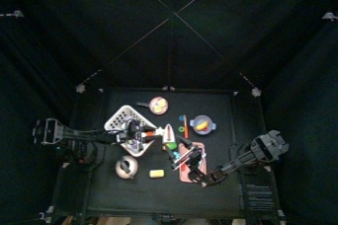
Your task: Place squash top in basket
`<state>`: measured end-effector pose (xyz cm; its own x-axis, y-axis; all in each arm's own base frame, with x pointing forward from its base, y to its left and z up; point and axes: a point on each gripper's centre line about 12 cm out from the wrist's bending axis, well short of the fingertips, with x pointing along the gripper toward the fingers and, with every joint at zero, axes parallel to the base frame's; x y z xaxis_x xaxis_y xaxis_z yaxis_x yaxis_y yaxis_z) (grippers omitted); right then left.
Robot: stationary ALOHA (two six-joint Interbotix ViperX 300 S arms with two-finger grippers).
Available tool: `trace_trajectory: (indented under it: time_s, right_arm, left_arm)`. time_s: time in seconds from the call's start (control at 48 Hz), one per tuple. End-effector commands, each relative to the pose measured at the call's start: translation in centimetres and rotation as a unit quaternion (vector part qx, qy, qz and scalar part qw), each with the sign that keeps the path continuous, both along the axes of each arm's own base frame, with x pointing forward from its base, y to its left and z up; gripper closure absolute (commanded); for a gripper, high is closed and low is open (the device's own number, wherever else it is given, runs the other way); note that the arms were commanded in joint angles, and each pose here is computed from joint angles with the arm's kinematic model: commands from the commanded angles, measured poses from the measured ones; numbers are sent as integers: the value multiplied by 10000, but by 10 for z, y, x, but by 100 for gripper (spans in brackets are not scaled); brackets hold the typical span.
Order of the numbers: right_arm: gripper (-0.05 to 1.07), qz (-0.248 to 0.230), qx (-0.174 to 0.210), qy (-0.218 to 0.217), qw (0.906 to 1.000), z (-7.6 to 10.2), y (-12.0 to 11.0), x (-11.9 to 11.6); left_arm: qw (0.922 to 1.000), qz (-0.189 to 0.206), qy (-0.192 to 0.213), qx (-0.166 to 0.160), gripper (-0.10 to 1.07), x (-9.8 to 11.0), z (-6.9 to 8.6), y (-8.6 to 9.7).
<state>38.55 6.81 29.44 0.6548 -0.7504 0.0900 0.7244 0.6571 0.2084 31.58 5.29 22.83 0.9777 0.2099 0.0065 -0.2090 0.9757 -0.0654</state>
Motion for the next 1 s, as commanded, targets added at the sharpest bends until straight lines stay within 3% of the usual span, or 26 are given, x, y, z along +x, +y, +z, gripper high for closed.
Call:
trace_trajectory:
  time_s: [0.0,0.292,0.542,0.979]
  right_arm:
    - [-1,-10,42,-131,9999,9,-2,-5]
    - [-1,-116,100,123,9998,-6,-7,-11]
    - [0,-231,227,273,9991,-15,-11,-15]
    - [-1,-268,212,377,9987,-22,-13,-17]
  left_arm:
    - [9999,49,-127,-21,36,-4,10,2]
    - [9994,206,39,-280,36,-30,14,3]
    - [9989,347,-42,-313,36,-57,16,7]
    - [9955,850,-77,-409,36,-94,5,22]
